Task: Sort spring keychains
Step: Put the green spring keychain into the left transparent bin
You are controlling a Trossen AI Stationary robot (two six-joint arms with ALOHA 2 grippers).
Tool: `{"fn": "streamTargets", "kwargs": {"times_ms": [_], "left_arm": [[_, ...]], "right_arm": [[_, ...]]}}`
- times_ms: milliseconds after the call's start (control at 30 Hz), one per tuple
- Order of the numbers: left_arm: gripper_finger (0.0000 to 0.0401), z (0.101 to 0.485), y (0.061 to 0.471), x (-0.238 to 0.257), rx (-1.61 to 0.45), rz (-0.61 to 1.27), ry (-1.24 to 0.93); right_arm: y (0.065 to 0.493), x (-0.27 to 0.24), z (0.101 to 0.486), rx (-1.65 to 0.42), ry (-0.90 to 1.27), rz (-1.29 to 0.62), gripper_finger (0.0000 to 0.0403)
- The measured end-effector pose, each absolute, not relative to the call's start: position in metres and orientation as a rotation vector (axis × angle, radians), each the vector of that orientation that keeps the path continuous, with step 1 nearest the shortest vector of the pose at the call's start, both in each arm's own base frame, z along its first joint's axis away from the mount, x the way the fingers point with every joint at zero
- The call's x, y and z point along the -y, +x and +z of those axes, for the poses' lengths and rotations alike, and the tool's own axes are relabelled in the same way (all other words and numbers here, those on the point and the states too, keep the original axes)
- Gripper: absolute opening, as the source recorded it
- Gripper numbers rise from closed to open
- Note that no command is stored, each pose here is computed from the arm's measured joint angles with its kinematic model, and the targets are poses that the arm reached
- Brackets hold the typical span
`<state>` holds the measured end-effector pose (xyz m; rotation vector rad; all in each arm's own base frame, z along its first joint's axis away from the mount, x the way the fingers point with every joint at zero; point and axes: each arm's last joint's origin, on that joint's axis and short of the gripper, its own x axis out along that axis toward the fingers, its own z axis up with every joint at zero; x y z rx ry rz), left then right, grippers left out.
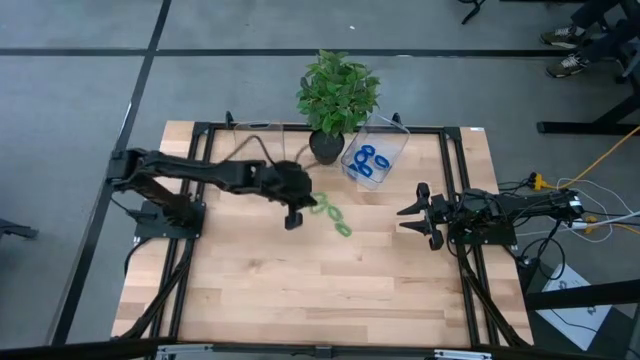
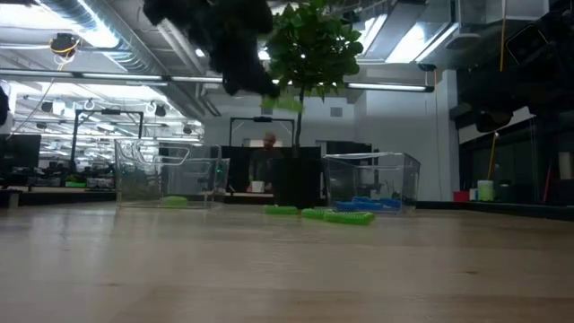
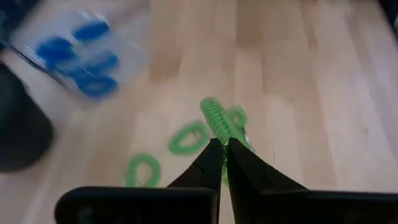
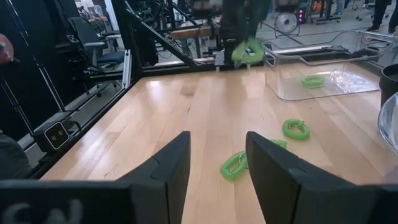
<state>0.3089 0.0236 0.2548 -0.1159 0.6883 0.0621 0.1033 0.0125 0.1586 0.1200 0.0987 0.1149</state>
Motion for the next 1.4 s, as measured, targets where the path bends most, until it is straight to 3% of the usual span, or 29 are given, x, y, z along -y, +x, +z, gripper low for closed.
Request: {"fn": "streamTargets", "kwargs": {"times_ms": [467, 833, 1400], "left_arm": [[0.0006, 0.333, 0.264, -0.036, -0.322, 0.16, -0.113], [0.0006, 0.33, 0.255, -0.038, -0.392, 0.288, -0.105], [0.0009, 0.311, 0.223, -0.079, -0.594, 0.723, -0.269]], "right_arm": [[0.103, -0.012, 0.159, -0.099, 0.12, 0.115, 0.0154], [0.103, -0.012, 0.159, -0.099, 0.12, 0.115, 0.0154], [0.103, -0.012, 0.159, -0.099, 0.12, 0.115, 0.0154]]}}
